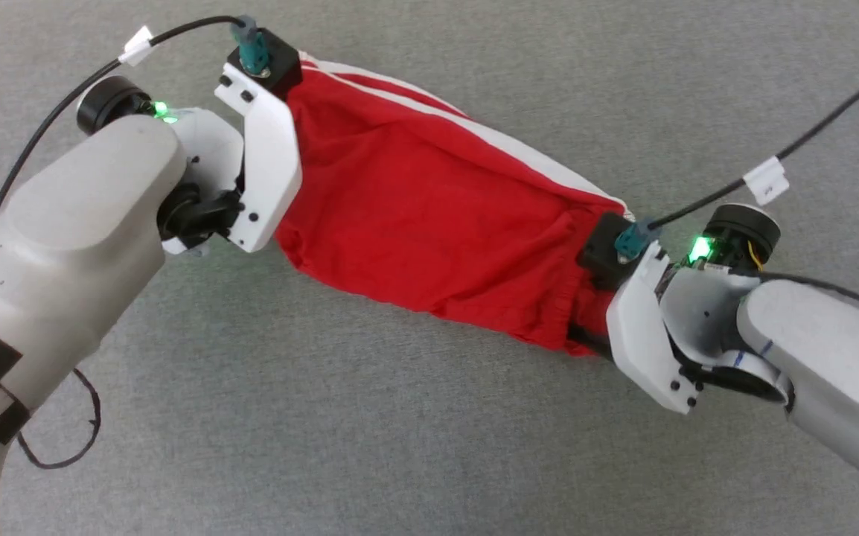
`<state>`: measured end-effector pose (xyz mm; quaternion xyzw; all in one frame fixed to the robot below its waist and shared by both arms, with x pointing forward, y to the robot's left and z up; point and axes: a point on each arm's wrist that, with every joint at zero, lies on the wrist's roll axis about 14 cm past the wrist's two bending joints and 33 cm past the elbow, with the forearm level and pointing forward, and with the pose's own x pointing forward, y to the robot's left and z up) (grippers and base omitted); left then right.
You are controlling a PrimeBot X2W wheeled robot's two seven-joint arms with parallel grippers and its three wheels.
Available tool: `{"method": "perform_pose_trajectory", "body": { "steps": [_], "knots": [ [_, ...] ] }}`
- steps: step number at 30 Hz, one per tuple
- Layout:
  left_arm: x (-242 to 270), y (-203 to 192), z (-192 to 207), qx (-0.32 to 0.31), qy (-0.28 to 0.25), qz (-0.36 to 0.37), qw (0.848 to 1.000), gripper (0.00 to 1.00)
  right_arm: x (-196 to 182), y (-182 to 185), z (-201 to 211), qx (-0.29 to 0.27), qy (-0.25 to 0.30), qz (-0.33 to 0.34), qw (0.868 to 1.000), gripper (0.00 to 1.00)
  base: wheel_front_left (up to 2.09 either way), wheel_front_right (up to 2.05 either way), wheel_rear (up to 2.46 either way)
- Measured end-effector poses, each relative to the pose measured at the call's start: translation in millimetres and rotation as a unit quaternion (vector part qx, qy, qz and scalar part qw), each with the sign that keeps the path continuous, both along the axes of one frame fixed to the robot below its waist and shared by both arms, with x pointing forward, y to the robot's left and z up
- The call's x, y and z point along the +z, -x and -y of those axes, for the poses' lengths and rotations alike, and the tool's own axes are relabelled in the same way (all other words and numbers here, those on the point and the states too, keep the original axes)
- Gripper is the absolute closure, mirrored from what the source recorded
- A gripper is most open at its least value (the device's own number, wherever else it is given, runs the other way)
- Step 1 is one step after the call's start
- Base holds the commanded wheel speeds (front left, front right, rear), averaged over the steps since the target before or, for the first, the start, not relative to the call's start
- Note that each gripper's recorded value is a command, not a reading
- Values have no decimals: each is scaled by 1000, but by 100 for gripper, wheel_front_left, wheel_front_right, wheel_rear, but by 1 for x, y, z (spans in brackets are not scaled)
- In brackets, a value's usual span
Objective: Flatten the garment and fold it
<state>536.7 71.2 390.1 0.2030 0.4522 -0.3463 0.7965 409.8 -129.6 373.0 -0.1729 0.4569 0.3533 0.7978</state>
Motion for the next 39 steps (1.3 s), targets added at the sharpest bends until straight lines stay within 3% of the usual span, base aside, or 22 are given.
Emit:
{"method": "perform_pose_trajectory", "body": {
  "steps": [3, 4, 5, 15, 22, 29, 38, 39],
  "knots": [
    [-1, 0, -5, 10, 7, 1, 1000, 100, -8, -4, -3, 4, -6, -6, 1000, 0, 0, 0, 0],
    [-1, 0, -7, 13, 9, 1, 1000, 100, -8, -6, -4, 2, -13, -1, 1000, 11, 0, 0, 0],
    [-1, 0, -9, 18, 13, 2, 1000, 100, -8, -9, -5, -2, -23, 5, 1000, 100, 0, 0, 0],
    [33, 8, -17, 39, 72, 58, 995, 100, 42, -24, -5, 4, -78, 124, 989, 100, 0, 0, 0],
    [56, 48, -32, 38, 110, 92, 989, 100, 88, -6, 9, 19, -90, 179, 979, 100, 0, 0, 0],
    [48, 114, -49, 61, 139, 79, 985, 100, 93, 33, 23, 25, -78, 161, 984, 100, 0, 0, 0],
    [0, 195, -60, 118, 149, 8, 982, 100, 37, 101, 12, 42, -70, 45, 996, 100, 0, 0, 0],
    [-3, 199, -60, 122, 151, 5, 981, 100, 32, 106, 11, 40, -72, 39, 996, 80, 0, 0, 0]
  ]
}}
